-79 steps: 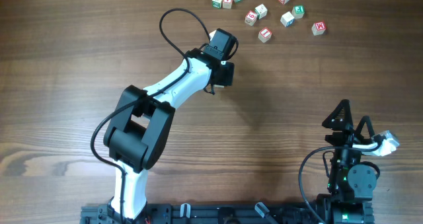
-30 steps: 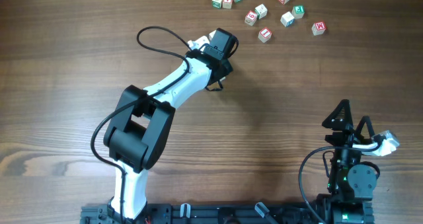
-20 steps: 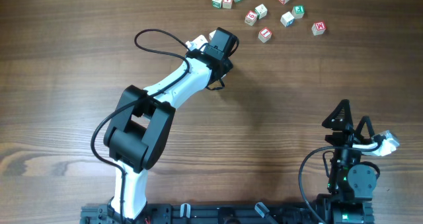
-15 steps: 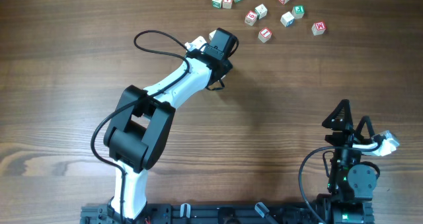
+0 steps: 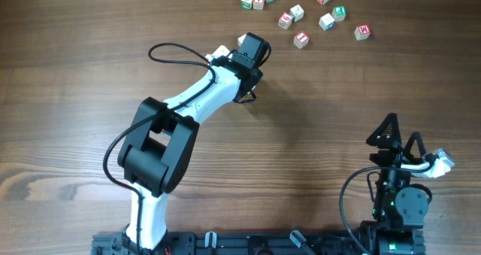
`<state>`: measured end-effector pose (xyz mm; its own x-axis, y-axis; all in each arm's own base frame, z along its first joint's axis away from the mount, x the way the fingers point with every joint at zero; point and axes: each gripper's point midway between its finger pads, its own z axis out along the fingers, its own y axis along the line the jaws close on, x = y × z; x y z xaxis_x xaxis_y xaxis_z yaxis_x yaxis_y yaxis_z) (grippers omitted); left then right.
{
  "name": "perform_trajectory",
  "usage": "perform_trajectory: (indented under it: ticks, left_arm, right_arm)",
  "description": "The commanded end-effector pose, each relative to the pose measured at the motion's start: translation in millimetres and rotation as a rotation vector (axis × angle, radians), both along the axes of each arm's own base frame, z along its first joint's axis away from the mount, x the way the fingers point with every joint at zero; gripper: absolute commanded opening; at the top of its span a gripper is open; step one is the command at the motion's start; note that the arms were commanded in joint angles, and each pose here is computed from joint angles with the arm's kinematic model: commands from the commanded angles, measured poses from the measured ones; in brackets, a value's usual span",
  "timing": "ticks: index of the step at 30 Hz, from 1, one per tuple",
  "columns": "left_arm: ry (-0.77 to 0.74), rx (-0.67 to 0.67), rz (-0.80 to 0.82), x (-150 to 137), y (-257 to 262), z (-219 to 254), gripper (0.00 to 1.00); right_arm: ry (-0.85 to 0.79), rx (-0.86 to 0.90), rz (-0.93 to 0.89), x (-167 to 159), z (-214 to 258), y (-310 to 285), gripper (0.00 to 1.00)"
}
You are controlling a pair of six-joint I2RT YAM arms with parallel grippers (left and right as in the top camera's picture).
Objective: Form a circle
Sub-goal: 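Place the Z block on the table, release, retract left arm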
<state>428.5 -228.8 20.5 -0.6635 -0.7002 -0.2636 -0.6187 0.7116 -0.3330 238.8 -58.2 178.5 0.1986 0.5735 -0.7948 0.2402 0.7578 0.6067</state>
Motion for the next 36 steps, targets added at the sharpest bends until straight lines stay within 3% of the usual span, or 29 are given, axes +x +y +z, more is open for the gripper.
perform_trajectory:
  ticks: [1,4,11,17,21,22,30,36]
  left_arm:
    - [0.018,0.006,0.027,-5,1,-8,0.22]
    - [0.019,0.006,0.027,-5,0,-8,0.25]
    - [0.018,0.006,0.027,-5,0,-8,0.48]
    - [0.018,0.006,0.027,-5,0,-8,0.52]
    - [0.010,0.001,0.027,-3,0,-6,0.82]
    - [0.006,-0.002,0.028,-2,0,-5,0.99]
    - [-0.066,-0.011,-0.042,3,2,38,1.00]
    - [-0.123,0.082,-0.134,-11,22,94,1.00]
  right_arm:
    - [-0.002,-0.013,0.009,0,1,1,1.00]
    - [-0.002,-0.013,0.009,0,1,1,1.00]
    - [-0.002,-0.013,0.009,0,1,1,1.00]
    - [-0.002,-0.013,0.009,0,1,1,1.00]
    - [-0.002,-0.013,0.009,0,1,1,1.00]
    - [-0.002,-0.013,0.009,0,1,1,1.00]
    - [-0.002,-0.013,0.009,0,1,1,1.00]
    - [-0.002,-0.013,0.009,0,1,1,1.00]
